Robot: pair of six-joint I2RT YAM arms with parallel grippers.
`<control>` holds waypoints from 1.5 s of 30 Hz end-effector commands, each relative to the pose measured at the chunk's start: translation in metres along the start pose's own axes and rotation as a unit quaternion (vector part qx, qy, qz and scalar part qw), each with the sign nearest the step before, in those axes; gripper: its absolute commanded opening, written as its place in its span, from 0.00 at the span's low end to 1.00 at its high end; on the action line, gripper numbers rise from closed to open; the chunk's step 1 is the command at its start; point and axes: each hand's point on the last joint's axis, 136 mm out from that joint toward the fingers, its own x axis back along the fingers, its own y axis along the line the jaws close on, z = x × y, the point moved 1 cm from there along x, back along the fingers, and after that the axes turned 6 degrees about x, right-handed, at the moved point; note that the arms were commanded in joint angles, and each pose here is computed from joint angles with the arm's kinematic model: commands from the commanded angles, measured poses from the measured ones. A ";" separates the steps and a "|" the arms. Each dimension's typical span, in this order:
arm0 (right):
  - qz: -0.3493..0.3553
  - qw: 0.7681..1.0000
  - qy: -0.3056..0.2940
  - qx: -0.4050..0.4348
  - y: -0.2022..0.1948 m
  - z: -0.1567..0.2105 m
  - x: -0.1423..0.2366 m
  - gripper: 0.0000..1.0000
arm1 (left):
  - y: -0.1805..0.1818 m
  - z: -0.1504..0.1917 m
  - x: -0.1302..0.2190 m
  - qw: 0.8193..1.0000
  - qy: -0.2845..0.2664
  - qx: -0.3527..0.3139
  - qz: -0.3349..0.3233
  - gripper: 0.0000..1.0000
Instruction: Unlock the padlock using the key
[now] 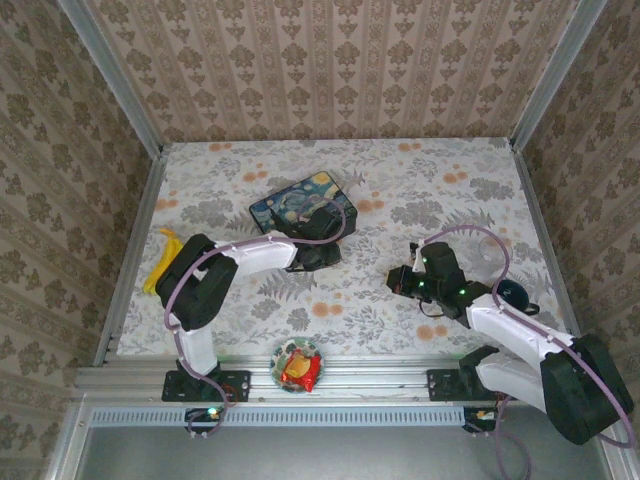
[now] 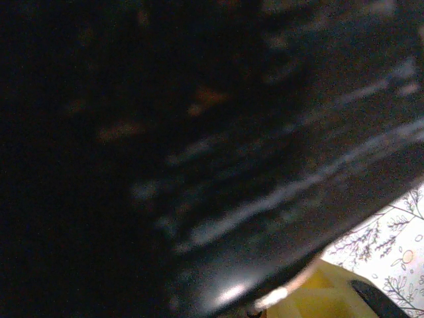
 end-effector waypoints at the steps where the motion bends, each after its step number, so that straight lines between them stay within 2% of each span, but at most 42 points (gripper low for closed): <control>1: -0.009 1.000 -0.028 0.010 0.006 -0.005 -0.005 0.00 | -0.025 -0.002 0.017 0.998 -0.005 0.020 0.054 0.00; 14: -0.029 0.995 -0.083 0.053 0.019 -0.003 -0.025 0.00 | -0.030 -0.003 0.013 0.996 0.002 0.039 0.080 0.00; 26: -0.024 0.990 -0.123 0.069 0.020 -0.015 -0.020 0.00 | -0.036 -0.007 0.010 0.992 0.046 0.063 0.104 0.00; 35: -0.038 0.990 -0.112 0.072 0.030 -0.019 -0.034 0.00 | -0.037 -0.007 0.007 0.990 0.053 0.077 0.105 0.00; 45: -0.046 0.993 -0.085 0.061 0.044 -0.001 -0.065 0.00 | -0.036 -0.003 0.002 0.987 0.060 0.087 0.117 0.00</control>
